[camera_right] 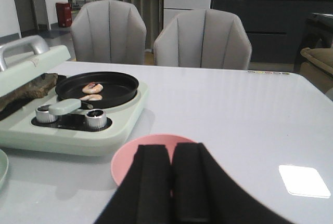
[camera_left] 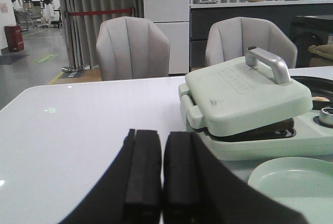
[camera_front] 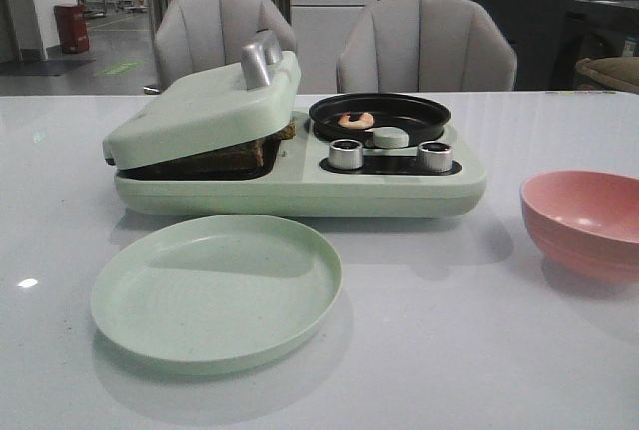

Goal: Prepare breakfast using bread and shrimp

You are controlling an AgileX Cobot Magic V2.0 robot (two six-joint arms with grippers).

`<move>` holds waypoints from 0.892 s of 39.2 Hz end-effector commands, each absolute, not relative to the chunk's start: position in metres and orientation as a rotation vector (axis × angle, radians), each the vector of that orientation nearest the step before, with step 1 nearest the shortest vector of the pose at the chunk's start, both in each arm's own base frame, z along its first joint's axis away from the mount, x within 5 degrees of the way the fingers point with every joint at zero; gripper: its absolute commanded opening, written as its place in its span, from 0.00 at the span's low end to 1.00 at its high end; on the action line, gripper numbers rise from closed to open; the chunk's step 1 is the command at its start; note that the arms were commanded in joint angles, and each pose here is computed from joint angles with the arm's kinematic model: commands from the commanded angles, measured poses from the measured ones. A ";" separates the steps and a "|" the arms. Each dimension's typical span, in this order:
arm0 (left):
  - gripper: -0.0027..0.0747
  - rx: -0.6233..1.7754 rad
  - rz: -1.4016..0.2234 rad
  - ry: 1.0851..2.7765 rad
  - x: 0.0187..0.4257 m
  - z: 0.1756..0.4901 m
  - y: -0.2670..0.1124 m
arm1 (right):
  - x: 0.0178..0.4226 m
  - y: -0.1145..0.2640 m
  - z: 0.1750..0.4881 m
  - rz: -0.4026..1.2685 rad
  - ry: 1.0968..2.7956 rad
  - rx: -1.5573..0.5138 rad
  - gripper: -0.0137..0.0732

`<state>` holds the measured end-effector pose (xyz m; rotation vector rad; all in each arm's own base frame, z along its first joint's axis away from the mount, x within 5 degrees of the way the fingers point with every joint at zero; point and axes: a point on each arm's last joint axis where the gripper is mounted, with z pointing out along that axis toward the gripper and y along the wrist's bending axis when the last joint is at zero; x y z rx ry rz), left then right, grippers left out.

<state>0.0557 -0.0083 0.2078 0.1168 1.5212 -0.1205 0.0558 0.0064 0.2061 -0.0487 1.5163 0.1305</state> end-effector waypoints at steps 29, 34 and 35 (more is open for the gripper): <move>0.18 0.115 -0.148 1.444 0.054 0.209 -0.010 | 0.052 0.006 0.220 0.149 1.370 -0.026 0.31; 0.18 0.115 -0.148 1.444 0.054 0.209 -0.010 | 0.052 0.006 0.220 0.149 1.370 -0.026 0.31; 0.18 0.115 -0.148 1.444 0.054 0.209 -0.010 | 0.052 0.006 0.220 0.149 1.370 -0.026 0.31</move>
